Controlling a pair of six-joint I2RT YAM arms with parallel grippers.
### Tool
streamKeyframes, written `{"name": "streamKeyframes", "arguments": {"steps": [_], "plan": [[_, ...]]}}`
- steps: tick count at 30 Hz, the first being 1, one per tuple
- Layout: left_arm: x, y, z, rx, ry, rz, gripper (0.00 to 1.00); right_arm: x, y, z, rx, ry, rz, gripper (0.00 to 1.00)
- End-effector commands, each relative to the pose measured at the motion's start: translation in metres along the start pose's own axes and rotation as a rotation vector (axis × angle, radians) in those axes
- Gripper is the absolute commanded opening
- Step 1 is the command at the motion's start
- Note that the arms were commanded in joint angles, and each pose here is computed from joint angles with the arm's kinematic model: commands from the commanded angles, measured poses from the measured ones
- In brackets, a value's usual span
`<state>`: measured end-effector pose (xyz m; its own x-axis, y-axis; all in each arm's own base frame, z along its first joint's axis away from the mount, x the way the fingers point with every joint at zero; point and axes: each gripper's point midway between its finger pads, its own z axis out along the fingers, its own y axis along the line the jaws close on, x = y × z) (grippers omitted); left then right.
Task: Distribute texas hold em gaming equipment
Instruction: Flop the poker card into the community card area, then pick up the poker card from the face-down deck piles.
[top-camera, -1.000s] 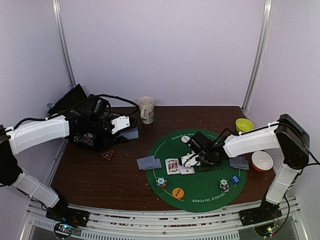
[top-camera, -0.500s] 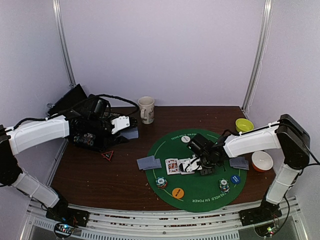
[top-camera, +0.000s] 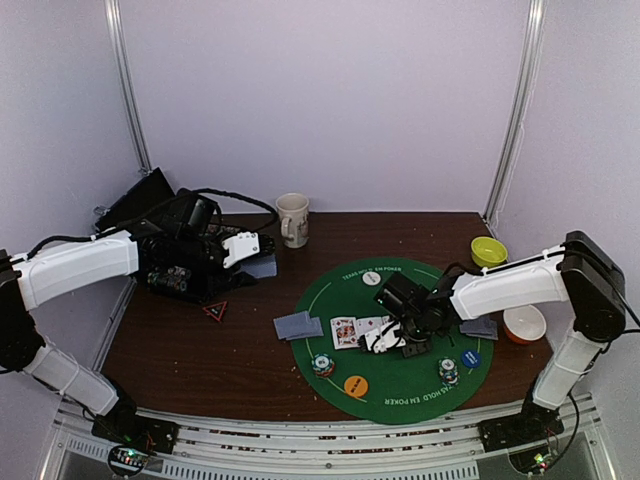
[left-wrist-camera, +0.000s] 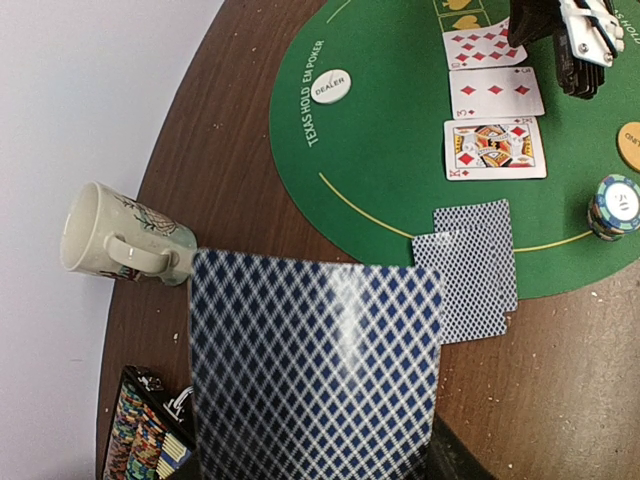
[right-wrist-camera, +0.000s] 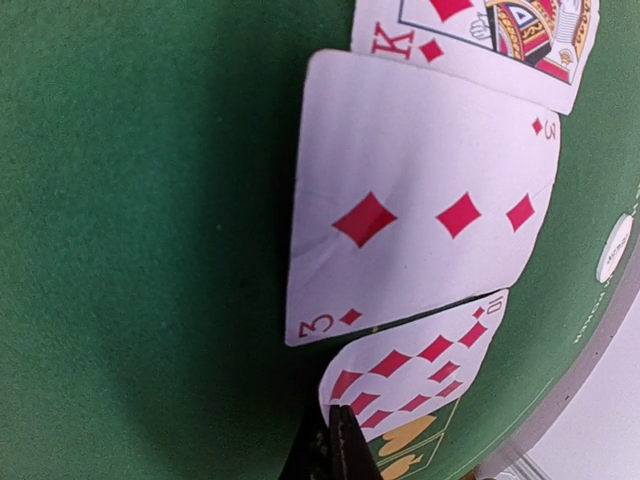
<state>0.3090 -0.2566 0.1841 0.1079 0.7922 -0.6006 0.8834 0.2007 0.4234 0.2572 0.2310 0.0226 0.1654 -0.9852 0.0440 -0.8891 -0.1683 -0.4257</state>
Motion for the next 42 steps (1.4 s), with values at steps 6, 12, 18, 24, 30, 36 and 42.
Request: {"name": "streamKeyframes", "arguments": {"steps": [6,12,18,24,30,36,42], "plan": [[-0.011,0.006,-0.006,-0.033,-0.039,0.023,0.5,0.004,0.009,0.0,-0.021,0.013,-0.047,0.0],[-0.011,0.007,-0.007,-0.037,-0.039,0.025,0.5,0.005,0.013,0.0,-0.03,0.023,-0.059,0.09],[-0.01,0.006,-0.006,-0.036,-0.035,0.024,0.5,0.004,0.015,-0.003,-0.028,0.025,-0.062,0.17],[-0.011,0.006,-0.006,-0.035,-0.038,0.024,0.5,-0.016,-0.005,-0.024,0.01,-0.074,0.035,0.36],[-0.011,0.006,-0.006,-0.034,-0.038,0.025,0.5,-0.064,-0.066,-0.09,0.165,-0.409,0.3,0.51],[-0.013,0.007,-0.008,-0.038,-0.047,0.027,0.5,-0.104,-0.147,-0.175,0.109,-0.93,0.8,0.67],[-0.016,0.007,-0.009,-0.029,-0.058,0.024,0.5,-0.165,-0.201,-0.195,-0.278,-1.266,1.141,0.76]]}}
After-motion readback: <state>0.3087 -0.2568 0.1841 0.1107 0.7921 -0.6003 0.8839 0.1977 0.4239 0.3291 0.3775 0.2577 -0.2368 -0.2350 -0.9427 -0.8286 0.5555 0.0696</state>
